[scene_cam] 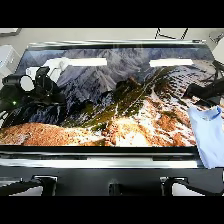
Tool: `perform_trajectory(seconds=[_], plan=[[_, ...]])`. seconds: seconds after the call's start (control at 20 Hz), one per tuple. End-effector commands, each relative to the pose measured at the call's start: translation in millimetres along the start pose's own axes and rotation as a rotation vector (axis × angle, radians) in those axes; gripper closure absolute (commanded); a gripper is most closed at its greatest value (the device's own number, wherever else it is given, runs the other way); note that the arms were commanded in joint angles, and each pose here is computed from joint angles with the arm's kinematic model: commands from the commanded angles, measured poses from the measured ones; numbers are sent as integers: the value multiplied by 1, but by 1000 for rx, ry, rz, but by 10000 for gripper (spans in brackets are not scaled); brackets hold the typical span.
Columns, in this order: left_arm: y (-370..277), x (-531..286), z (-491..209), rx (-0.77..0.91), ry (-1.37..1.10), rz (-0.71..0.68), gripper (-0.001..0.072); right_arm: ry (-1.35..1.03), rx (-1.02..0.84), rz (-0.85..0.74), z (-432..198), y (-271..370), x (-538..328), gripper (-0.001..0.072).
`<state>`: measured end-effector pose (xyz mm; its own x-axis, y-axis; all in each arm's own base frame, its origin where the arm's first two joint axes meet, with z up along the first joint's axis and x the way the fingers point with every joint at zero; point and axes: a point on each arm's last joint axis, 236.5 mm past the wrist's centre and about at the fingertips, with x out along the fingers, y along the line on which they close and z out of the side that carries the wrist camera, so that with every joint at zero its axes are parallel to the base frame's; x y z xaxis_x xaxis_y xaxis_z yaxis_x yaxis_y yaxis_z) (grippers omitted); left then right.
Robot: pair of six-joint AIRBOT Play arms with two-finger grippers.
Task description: Fold the clothes and pants, and hang the long-sleeved shirts on hangers.
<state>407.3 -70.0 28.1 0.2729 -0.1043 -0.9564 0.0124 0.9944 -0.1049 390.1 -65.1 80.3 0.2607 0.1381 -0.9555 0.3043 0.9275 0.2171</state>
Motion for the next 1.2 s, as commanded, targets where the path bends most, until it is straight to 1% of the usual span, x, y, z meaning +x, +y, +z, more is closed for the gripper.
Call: perform_trajectory(seconds=[0.0,0.55,0.65,0.85,0.95,1.0,1.05,1.15], plan=[[0,0,0,1,0,0,-3,0,0,0,0,0,0,43],[0,0,0,1,0,0,-3,-6,0,1,1,0,0,43],[-3,0,6,-23,-26,-12,-3,-127,1,8,30,2,-2,42],[-17,-1,53,-52,-216,-75,-3,-271,6,10,64,2,-8,39],[-15,-13,98,-157,-400,-117,-5,-300,7,12,71,2,-8,41],[6,-24,121,-286,-471,-130,-5,-298,7,11,71,2,-7,41],[39,-31,134,-411,-495,-120,-6,-294,7,11,71,2,-6,41],[126,-36,133,-661,-457,-74,-6,-274,5,8,68,1,-2,42]])
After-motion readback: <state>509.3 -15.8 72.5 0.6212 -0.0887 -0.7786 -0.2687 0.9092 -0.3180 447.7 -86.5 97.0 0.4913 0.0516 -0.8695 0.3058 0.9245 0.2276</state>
